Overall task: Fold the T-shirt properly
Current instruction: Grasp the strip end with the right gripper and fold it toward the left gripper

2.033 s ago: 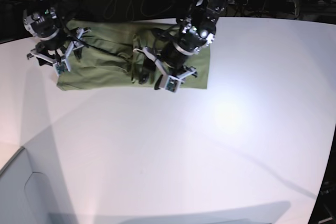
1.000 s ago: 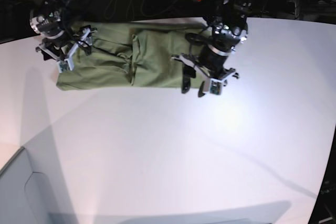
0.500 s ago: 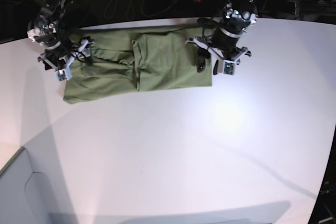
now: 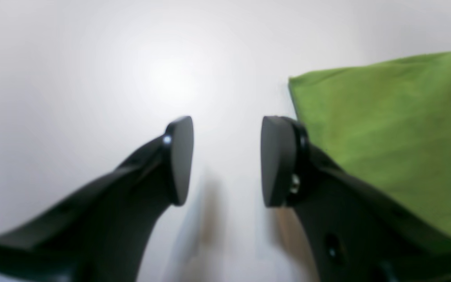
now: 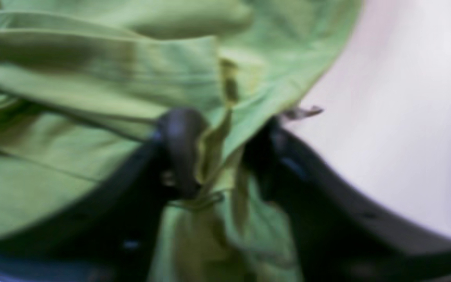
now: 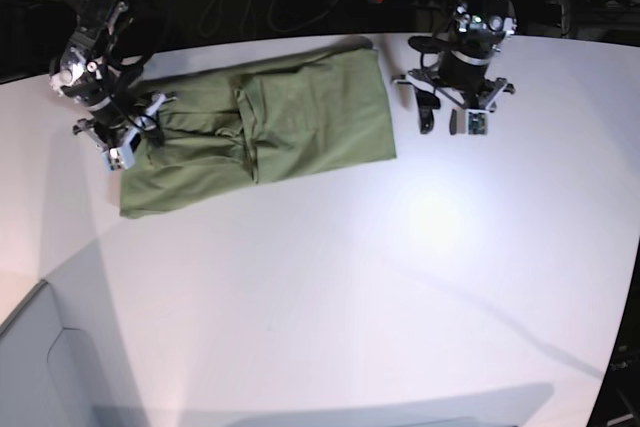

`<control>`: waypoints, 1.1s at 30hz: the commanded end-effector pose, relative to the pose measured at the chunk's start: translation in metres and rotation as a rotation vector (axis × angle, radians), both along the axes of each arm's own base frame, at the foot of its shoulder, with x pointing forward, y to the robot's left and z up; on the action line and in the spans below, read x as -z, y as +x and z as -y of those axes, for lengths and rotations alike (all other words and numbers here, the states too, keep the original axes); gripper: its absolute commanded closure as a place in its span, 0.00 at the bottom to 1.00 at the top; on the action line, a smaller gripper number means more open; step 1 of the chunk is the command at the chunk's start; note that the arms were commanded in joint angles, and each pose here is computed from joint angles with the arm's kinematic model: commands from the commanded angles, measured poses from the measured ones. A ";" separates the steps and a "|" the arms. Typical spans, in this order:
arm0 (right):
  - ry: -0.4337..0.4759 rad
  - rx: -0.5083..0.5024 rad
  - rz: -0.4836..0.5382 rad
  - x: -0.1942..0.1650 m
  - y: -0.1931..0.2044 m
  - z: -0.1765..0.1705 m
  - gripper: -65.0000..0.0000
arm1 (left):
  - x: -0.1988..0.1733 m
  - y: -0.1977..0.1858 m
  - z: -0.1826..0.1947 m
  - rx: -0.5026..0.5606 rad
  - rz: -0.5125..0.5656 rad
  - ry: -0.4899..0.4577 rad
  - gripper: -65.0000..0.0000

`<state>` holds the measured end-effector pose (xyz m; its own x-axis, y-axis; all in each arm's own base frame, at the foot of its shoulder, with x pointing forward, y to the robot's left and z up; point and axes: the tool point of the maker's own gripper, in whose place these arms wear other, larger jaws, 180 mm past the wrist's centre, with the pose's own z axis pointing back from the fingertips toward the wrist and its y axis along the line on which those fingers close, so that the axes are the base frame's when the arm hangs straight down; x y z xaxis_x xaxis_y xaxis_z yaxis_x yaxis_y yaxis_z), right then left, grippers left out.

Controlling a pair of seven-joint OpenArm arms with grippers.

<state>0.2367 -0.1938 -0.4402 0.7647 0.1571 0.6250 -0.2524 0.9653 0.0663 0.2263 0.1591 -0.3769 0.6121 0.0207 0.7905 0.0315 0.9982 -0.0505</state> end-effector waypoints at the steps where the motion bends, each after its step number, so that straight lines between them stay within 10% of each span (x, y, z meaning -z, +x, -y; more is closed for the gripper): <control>1: -0.059 -0.059 -0.190 0.029 -0.035 -0.003 0.82 | -0.010 0.005 -0.001 0.001 0.041 0.000 0.59; 4: -0.059 -0.081 -0.184 0.028 -0.032 -0.009 1.00 | -0.010 0.004 -0.001 0.002 0.038 0.001 0.59; 18: -0.180 -0.091 0.021 -0.040 0.000 0.000 1.00 | 0.020 -0.009 -0.006 -0.019 -0.045 -0.003 0.59; 33: -0.205 -0.363 0.230 -0.104 0.007 -0.088 1.00 | 0.037 0.002 0.033 0.031 -0.071 -0.075 0.59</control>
<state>0.2396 -0.1111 -0.3471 0.5260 0.5290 0.6660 -0.5514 0.8083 -0.2065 0.2294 0.1256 -0.4159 0.6707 0.0563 0.7396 0.0570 0.9903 -0.1271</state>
